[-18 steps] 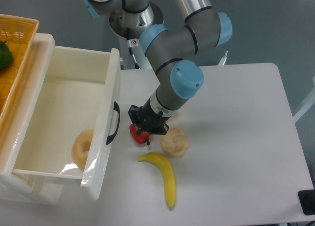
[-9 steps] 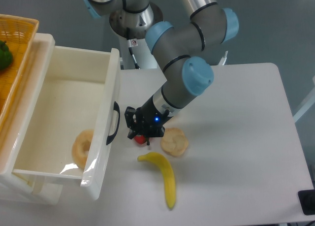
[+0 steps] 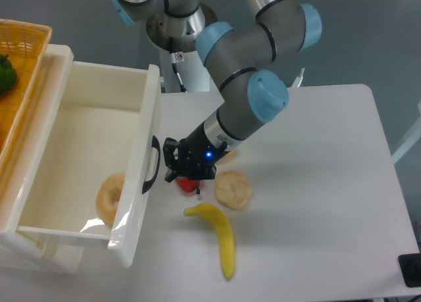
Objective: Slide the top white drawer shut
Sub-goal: 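Bring the gripper against the white drawer front beside its black handle, then push the white drawer inward into the cabinet with the gripper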
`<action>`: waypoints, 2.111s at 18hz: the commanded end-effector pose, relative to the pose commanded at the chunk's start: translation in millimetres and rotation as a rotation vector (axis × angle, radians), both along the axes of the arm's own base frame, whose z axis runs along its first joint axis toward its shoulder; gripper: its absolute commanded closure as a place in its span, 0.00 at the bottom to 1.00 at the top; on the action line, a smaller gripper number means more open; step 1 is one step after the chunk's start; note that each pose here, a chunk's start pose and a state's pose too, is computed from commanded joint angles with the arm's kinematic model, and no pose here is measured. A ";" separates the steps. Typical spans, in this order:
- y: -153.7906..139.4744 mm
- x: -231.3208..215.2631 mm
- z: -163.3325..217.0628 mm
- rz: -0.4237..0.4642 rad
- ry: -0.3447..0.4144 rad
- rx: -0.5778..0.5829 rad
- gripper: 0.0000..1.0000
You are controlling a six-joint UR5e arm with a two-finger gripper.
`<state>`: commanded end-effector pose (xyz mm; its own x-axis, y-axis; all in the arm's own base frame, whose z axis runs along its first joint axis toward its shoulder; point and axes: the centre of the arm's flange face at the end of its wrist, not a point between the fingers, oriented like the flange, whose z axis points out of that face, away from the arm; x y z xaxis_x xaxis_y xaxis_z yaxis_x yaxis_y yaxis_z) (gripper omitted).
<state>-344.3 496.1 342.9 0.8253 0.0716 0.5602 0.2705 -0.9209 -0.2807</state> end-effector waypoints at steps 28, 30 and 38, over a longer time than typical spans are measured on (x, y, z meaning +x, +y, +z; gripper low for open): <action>29.3 70.5 19.1 -0.056 -0.049 -0.043 0.90; 31.9 72.4 15.8 -0.048 -0.054 -0.056 0.90; 43.4 93.2 11.2 -0.078 -0.060 -0.076 0.90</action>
